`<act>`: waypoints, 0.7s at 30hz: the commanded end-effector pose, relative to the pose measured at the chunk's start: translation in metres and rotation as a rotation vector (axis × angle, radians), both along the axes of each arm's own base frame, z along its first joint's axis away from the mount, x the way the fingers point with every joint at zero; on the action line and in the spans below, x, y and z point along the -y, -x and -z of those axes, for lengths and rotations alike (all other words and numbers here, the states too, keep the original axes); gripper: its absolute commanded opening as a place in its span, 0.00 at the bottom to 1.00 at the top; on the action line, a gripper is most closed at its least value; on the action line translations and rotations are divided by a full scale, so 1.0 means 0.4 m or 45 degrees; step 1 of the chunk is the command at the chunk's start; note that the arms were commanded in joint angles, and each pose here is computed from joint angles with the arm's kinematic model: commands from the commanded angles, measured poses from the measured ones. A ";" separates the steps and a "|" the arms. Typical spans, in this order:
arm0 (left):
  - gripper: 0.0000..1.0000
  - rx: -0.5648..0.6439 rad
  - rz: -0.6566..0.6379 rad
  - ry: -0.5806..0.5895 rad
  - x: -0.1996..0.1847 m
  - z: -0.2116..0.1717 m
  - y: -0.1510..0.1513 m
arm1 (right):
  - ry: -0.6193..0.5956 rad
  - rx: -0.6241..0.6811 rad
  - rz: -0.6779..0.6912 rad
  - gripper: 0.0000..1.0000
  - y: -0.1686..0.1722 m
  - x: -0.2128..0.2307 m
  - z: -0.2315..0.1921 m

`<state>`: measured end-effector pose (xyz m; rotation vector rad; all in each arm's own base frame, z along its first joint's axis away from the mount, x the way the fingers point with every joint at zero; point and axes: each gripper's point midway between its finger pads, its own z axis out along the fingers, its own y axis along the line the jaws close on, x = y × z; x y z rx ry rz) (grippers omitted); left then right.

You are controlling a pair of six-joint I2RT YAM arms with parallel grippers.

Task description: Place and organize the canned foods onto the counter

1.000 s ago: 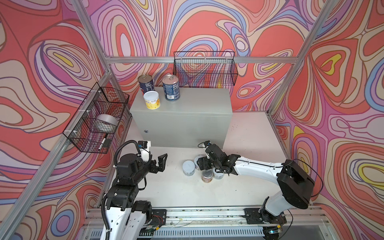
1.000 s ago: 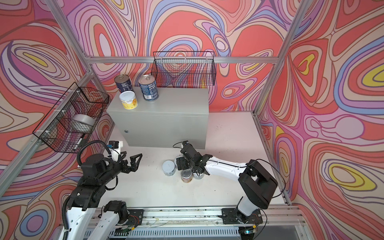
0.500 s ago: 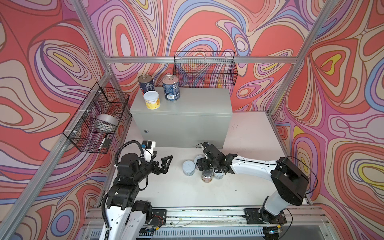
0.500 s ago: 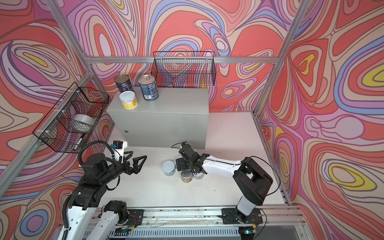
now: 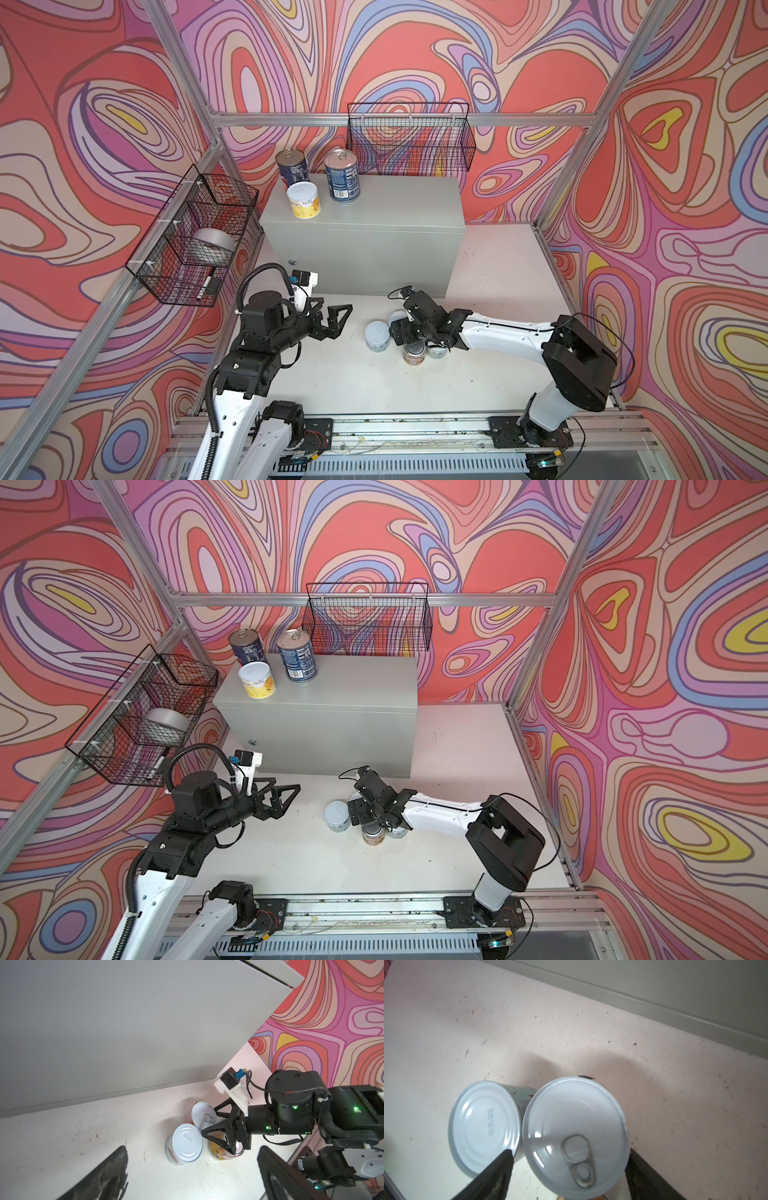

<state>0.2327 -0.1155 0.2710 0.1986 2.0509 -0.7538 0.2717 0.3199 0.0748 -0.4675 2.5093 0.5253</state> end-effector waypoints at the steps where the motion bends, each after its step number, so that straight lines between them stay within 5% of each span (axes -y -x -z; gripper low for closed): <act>1: 1.00 -0.090 -0.041 0.067 0.001 -0.010 0.006 | 0.018 0.040 -0.008 0.86 -0.007 -0.013 -0.005; 9: 1.00 -0.092 -0.063 0.066 -0.005 -0.014 0.006 | 0.116 0.066 0.066 0.86 -0.024 0.015 0.021; 21: 1.00 -0.087 -0.083 0.045 -0.014 -0.016 0.010 | 0.029 0.066 0.115 0.88 -0.001 0.038 0.001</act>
